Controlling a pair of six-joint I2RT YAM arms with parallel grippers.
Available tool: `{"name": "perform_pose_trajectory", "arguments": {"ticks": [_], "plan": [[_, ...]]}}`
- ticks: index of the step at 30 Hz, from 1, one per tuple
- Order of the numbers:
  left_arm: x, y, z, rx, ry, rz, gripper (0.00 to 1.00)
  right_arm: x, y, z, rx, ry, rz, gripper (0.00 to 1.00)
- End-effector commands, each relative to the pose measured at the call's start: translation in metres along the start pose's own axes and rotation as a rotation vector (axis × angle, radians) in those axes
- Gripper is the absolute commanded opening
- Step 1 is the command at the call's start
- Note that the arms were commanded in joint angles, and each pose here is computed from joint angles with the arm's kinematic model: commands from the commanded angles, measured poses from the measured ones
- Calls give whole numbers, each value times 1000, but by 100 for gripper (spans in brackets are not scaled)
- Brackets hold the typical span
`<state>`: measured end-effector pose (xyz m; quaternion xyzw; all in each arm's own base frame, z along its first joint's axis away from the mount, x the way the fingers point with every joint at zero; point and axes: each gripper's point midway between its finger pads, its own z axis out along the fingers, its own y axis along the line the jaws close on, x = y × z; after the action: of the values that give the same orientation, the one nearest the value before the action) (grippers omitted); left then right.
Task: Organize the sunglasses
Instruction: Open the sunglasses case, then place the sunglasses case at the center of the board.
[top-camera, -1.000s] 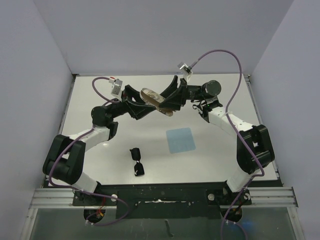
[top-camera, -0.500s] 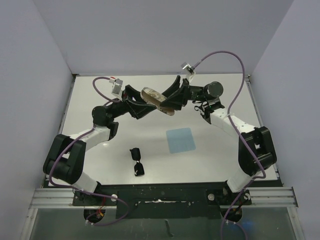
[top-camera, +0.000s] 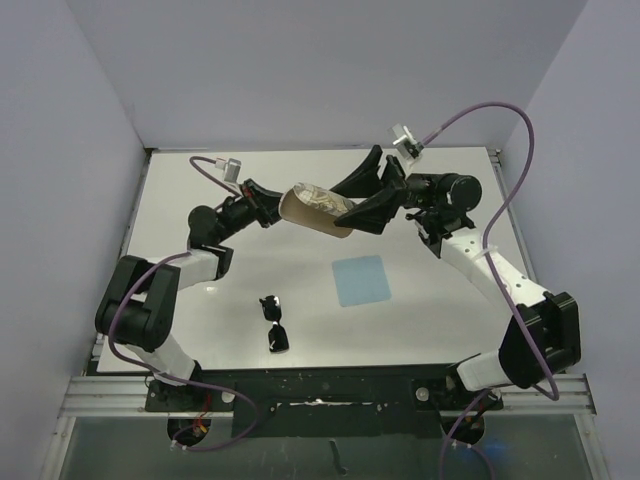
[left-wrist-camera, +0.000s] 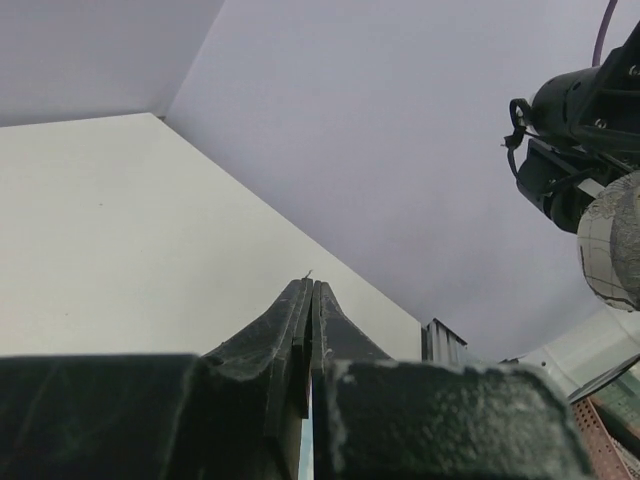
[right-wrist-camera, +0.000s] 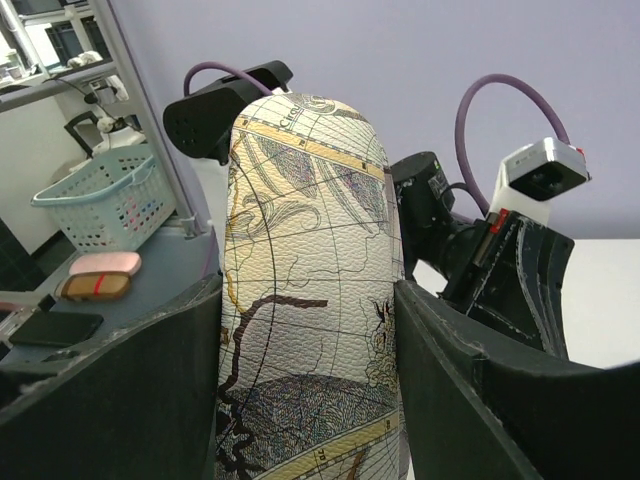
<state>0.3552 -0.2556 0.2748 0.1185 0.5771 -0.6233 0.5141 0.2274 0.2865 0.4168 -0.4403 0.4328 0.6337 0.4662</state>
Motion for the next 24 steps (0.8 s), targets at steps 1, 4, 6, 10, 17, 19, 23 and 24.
{"name": "perform_pose_trajectory", "arguments": {"ticks": [1,4,6,10,17,19,23,24], "plan": [[-16,-13,3,21,-37,61,0,-4,-9,1,30,8,-48,0],[-14,-9,3,-3,-23,77,8,-2,-15,0,44,14,-41,0],[-16,-2,2,-39,-25,80,23,1,-23,-1,69,22,-32,0],[-21,27,-2,-201,-39,103,44,9,-45,-7,139,45,-7,0],[-44,71,-28,-527,-121,163,50,40,-101,-29,319,117,77,0],[-49,79,-36,-595,-153,162,52,49,-115,-34,349,134,103,0],[-55,85,-49,-668,-201,165,53,77,-143,-45,404,191,161,0],[-57,86,-52,-681,-210,168,53,86,-150,-47,415,206,180,0]]}}
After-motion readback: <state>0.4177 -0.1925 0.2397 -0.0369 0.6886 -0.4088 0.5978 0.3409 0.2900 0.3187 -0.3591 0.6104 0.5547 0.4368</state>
